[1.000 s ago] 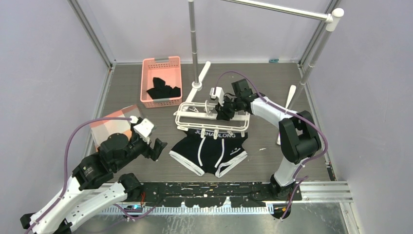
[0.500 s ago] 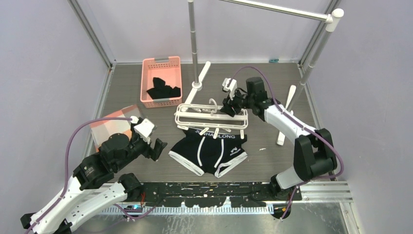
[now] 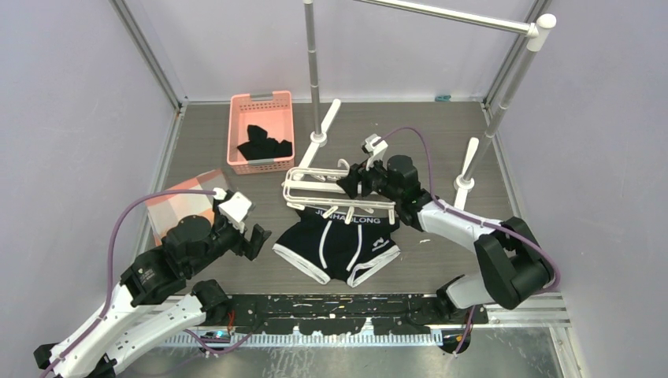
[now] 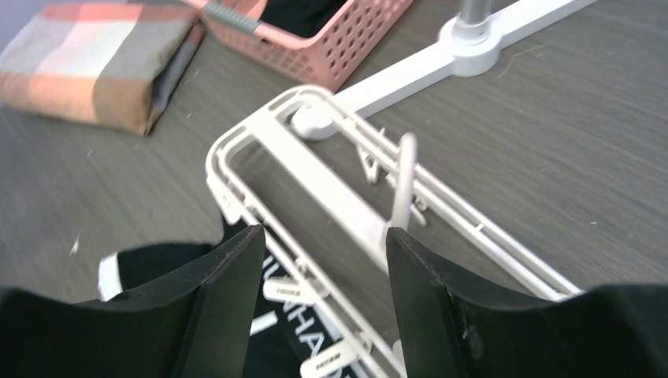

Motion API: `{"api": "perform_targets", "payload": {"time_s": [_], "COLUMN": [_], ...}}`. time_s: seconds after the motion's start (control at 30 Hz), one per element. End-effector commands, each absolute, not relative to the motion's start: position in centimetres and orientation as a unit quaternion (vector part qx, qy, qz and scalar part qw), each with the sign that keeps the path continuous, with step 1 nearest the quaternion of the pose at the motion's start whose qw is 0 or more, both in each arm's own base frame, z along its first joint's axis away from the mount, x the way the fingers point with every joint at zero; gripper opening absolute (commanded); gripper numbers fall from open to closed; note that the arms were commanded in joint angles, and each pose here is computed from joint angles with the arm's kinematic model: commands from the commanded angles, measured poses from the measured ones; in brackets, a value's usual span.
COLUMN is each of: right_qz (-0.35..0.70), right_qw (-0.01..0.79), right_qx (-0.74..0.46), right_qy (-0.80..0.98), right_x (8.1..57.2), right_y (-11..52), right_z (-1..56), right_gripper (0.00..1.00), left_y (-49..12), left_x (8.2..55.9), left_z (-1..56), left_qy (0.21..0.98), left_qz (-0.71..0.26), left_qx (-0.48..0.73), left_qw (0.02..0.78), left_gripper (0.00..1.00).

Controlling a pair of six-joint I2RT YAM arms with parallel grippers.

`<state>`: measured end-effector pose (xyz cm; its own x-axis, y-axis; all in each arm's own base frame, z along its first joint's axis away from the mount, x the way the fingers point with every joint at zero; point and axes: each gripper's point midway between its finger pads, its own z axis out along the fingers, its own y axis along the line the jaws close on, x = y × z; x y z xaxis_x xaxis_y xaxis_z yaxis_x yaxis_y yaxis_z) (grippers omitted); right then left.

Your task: Clip the underwear to the hanger

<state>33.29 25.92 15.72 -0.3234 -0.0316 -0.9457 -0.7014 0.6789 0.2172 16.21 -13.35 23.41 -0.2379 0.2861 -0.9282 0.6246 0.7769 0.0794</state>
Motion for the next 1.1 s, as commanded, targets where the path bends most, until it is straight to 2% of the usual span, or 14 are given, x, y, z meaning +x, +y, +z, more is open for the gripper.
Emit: {"api": "perform_targets", "payload": {"time_s": [0.0,0.13,0.27,0.5,0.63,0.7,0.8,1.07], "right_qz": [0.278,0.228,0.224,0.249,0.281,0.297,0.300,0.251], "right_qw": [0.601,0.603,0.591,0.590,0.611,0.620,0.634,0.658], "right_qx": [-0.153,-0.135,-0.140,-0.159,-0.185,-0.197,-0.204,-0.205], "right_qy": [0.733,0.753,0.762,0.751,0.716,0.699,0.683,0.680], "right_x": [37.8,39.6,40.1,39.7,38.4,37.6,36.9,35.8], "right_y": [25.5,24.6,25.1,26.6,27.3,27.6,27.5,25.4], "right_z": [19.6,18.0,16.9,17.7,21.2,23.4,27.5,34.0], "right_gripper": [0.63,0.61,0.57,0.29,0.08,0.03,0.01,0.01], "left_y": [-13.8,-13.8,-13.8,-13.7,-13.4,-13.3,-13.2,-13.1], "left_x": [16.8,16.9,16.9,16.9,16.8,16.7,16.6,15.5], "left_z": [24.6,25.0,24.9,24.8,24.9,25.1,25.7,29.0], "left_qy": [0.759,0.757,0.758,0.759,0.758,0.757,0.751,0.714], "left_qz": [-0.164,-0.163,-0.160,-0.158,-0.156,-0.158,-0.165,-0.206], "left_qx": [0.285,0.284,0.287,0.288,0.284,0.281,0.276,0.262], "left_qw": [0.562,0.566,0.564,0.563,0.566,0.569,0.577,0.616], "left_gripper": [0.80,0.80,0.80,0.80,0.80,0.80,0.80,0.80]}}
